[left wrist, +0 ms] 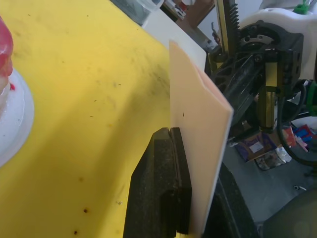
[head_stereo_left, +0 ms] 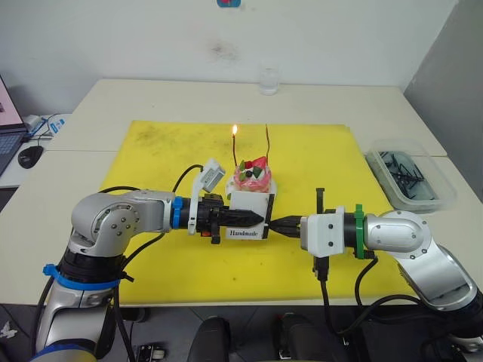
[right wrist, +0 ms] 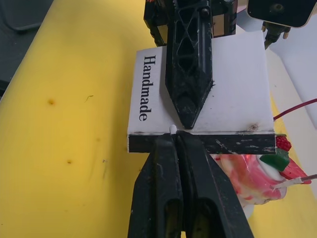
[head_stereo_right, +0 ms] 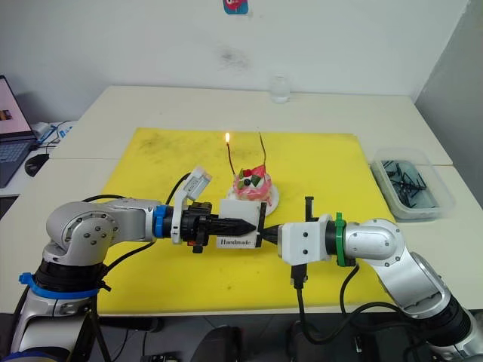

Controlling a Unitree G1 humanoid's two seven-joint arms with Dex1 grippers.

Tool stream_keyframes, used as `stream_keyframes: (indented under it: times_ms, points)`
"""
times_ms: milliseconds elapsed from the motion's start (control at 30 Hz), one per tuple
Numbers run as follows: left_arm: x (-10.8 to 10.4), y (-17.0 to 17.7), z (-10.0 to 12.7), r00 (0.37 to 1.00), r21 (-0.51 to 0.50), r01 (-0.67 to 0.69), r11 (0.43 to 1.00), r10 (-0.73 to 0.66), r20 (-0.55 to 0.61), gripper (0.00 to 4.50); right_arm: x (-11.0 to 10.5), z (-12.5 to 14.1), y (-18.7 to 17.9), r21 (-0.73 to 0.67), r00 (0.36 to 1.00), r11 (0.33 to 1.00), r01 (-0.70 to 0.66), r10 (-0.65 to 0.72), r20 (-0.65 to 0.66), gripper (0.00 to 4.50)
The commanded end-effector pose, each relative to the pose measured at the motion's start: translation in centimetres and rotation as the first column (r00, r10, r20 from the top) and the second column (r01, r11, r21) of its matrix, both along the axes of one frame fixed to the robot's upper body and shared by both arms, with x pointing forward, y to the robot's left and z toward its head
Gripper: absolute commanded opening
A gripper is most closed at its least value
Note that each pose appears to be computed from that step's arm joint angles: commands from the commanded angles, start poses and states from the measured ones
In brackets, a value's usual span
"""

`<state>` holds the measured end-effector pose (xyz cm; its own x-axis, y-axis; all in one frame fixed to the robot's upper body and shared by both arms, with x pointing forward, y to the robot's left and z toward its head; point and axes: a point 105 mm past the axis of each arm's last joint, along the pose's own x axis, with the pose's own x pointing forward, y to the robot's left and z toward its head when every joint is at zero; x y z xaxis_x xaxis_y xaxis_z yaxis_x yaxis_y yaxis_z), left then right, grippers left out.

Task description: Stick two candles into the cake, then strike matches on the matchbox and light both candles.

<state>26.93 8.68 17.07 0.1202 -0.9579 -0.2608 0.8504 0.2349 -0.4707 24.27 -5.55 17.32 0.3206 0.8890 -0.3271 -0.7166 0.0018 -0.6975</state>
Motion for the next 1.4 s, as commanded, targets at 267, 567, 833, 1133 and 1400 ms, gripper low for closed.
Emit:
stream_keyframes:
  times_ms: [267,567,833,1133,1400]
  points:
    - [-0.2,0.4,0.7,0.999,-0.011,0.018,1.000,-0.017,0.030,0.00,-1.1,-0.4,-0.5,0.043,0.989,0.999,0.031,-0.024,-0.148,0.02]
    - [-0.6,0.5,0.5,0.997,0.002,0.046,0.999,-0.046,0.055,0.00,-1.6,-0.1,-0.2,0.137,0.893,0.978,0.159,-0.083,-0.442,0.02]
    - [-0.7,0.5,0.4,0.996,0.014,0.050,0.999,-0.051,0.073,0.00,-1.4,0.5,-0.1,0.194,0.806,0.952,0.238,-0.083,-0.586,0.02]
    - [-0.8,0.6,0.4,0.998,-0.023,0.053,0.998,-0.053,0.016,0.00,-1.4,1.2,-0.1,0.207,0.786,0.946,0.250,-0.073,-0.614,0.02]
    - [-0.8,0.6,0.4,0.998,-0.037,0.054,0.998,-0.055,-0.026,0.00,-1.6,1.6,0.2,0.232,0.791,0.942,0.243,-0.053,-0.610,0.02]
